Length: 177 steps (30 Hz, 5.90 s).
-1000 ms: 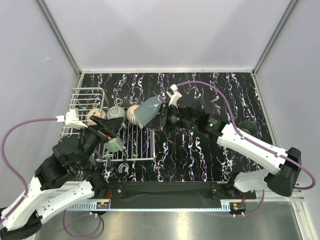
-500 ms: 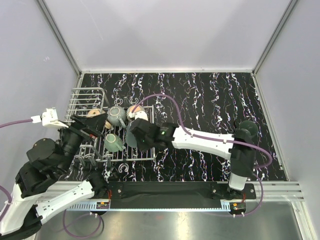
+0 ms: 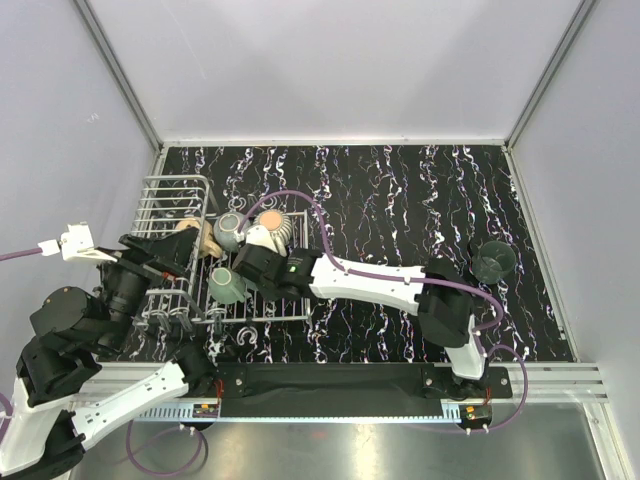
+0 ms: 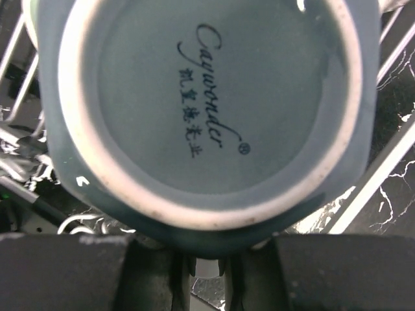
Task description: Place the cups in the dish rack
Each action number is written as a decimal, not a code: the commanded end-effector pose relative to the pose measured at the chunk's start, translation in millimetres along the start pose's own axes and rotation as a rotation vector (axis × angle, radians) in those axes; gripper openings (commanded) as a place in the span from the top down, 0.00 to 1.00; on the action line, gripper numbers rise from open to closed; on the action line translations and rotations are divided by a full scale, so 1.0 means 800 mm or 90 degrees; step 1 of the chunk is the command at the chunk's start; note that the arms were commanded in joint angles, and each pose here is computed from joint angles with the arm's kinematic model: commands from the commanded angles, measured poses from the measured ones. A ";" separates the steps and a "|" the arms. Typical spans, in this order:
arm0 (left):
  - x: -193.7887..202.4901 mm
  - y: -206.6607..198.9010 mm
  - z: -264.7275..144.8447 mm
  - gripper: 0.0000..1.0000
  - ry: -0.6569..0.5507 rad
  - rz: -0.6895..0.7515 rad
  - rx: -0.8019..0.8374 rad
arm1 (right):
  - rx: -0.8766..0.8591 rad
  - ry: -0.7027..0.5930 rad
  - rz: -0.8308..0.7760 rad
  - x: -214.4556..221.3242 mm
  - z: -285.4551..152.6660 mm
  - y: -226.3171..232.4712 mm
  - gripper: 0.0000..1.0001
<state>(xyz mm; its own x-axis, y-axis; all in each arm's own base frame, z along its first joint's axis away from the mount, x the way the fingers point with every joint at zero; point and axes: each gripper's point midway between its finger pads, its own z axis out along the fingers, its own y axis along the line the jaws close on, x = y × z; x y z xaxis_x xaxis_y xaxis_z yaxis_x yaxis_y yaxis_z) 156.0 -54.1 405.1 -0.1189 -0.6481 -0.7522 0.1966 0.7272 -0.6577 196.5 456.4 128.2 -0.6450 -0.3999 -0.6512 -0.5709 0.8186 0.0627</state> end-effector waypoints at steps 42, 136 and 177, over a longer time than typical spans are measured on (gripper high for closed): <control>0.027 0.007 0.016 0.07 0.024 -0.038 -0.044 | -0.038 -0.054 -0.034 -0.011 0.030 0.049 0.22; 0.243 -0.100 0.094 0.13 0.423 0.042 0.080 | 0.122 0.023 0.538 0.118 -0.136 -0.448 1.00; 0.492 -0.083 0.155 0.26 0.661 0.163 -0.057 | 0.283 0.016 0.389 0.087 -0.228 -0.392 0.14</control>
<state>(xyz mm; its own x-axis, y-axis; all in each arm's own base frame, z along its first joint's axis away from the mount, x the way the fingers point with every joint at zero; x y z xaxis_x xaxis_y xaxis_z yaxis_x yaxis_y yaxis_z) 217.2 -372.4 158.8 -0.8576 -0.0162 -0.5141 0.2529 0.8570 -0.4489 234.8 120.4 173.0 -0.8449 0.0997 -0.5256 0.0581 0.9938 0.0951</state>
